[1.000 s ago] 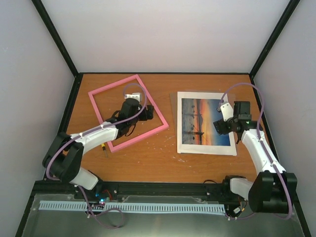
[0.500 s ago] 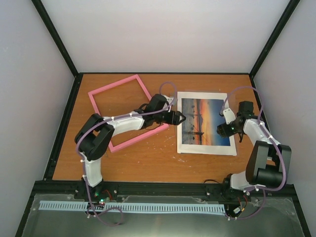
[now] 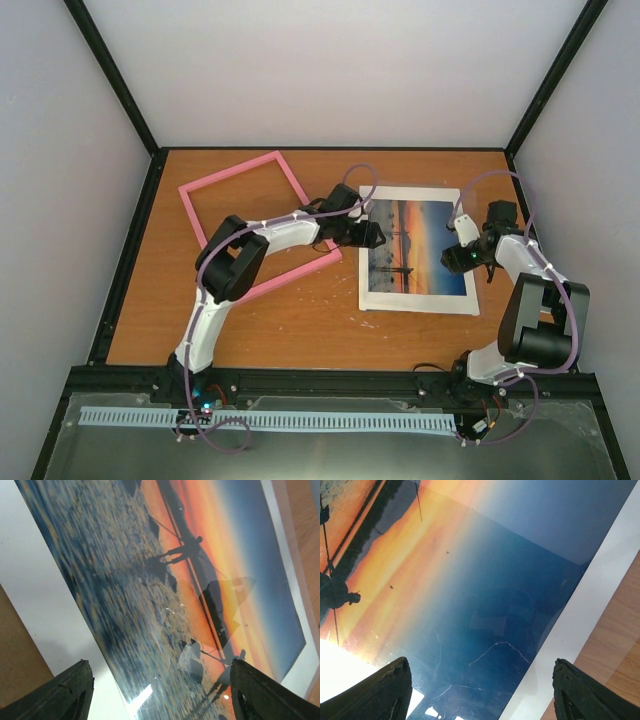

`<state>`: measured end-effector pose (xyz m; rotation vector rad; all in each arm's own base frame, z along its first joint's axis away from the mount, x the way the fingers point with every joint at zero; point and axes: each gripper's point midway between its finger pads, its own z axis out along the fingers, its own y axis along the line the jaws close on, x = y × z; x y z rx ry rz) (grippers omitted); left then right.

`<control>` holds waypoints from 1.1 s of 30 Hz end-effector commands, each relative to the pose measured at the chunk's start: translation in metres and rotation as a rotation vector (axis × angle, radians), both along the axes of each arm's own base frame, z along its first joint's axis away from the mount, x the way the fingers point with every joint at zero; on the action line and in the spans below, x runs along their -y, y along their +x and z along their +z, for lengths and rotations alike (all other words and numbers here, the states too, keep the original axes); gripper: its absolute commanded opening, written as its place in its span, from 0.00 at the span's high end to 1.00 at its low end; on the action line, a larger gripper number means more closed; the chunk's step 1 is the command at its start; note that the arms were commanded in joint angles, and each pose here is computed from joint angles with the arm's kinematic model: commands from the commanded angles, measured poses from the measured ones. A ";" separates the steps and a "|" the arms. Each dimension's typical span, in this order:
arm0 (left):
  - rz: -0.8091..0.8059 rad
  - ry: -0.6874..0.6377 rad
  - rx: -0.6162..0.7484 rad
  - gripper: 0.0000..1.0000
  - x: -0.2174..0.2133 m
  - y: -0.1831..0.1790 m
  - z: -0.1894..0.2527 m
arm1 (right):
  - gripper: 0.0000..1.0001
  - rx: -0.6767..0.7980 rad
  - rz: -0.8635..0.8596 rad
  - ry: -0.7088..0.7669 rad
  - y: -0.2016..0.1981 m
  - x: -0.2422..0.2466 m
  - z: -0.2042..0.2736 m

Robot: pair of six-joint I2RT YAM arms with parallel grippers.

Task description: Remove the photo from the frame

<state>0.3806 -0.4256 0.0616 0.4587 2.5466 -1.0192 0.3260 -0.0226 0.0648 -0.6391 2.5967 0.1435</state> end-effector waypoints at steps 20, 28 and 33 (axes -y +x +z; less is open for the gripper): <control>-0.144 -0.057 -0.128 0.28 0.031 -0.035 -0.022 | 0.26 0.006 0.016 0.039 -0.007 -0.006 -0.004; -0.216 -0.116 -0.124 0.29 0.056 -0.047 -0.017 | 0.26 0.014 0.015 0.036 -0.011 -0.006 0.005; -0.256 -0.162 -0.121 0.28 0.071 -0.054 -0.017 | 0.26 0.011 0.013 0.019 -0.013 -0.004 0.010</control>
